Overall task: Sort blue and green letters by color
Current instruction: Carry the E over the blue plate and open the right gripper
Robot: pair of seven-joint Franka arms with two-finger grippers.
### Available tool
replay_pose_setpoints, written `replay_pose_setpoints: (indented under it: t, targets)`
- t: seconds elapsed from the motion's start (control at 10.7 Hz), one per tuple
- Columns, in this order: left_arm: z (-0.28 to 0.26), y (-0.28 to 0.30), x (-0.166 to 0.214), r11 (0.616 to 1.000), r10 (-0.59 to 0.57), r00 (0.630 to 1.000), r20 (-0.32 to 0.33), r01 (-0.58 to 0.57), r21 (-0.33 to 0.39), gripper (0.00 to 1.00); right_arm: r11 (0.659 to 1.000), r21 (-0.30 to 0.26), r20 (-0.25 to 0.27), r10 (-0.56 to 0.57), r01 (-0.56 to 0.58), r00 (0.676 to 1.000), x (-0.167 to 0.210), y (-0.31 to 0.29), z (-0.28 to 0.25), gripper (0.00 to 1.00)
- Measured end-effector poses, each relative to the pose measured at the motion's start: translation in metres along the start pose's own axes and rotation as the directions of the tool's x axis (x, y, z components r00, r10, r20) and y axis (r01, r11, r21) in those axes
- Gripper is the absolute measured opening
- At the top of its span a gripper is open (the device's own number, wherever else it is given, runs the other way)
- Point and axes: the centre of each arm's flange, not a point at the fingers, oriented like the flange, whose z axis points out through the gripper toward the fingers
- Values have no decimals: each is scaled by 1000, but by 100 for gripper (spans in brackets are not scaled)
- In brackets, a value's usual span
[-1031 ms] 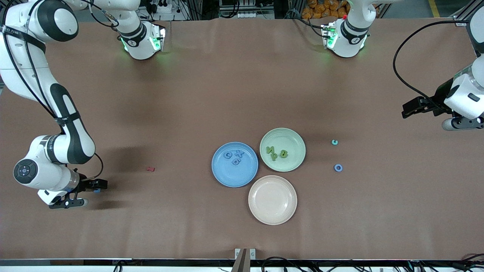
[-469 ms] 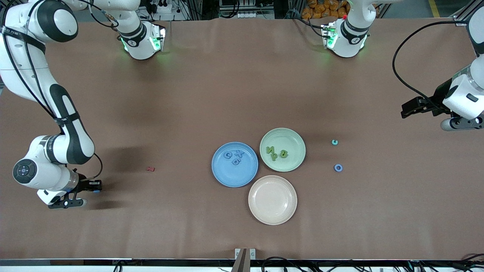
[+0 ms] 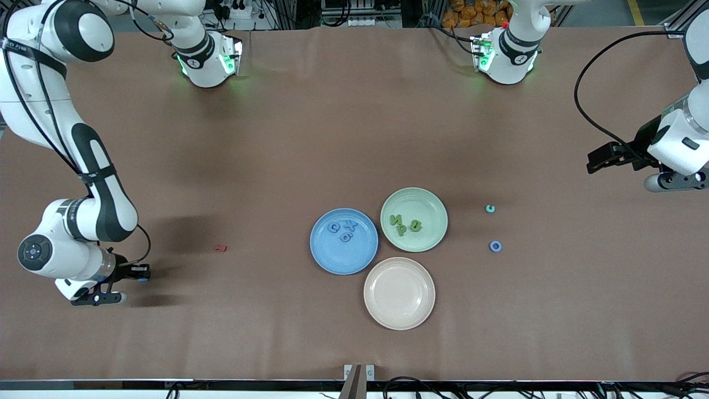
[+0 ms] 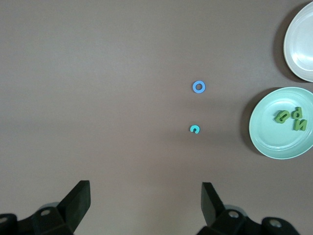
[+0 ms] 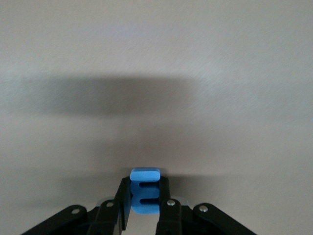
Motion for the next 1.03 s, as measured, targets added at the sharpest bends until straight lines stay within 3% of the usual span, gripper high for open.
replay_pose_setpoints:
  t: [0.28,0.56,1.03]
  targets:
    - [0,0,0,1000,1,1000,-2,-1,0,100,993,61,152,93,-103,984,-2,-67,-24,26]
    - [-1,2,1,1000,4,1000,-12,-4,-1,100,961,69,313,235,-269,920,-15,-163,-56,26]
    - [-1,3,2,1000,6,1000,-20,-6,-2,100,830,37,369,506,-557,779,-38,-331,-111,26]
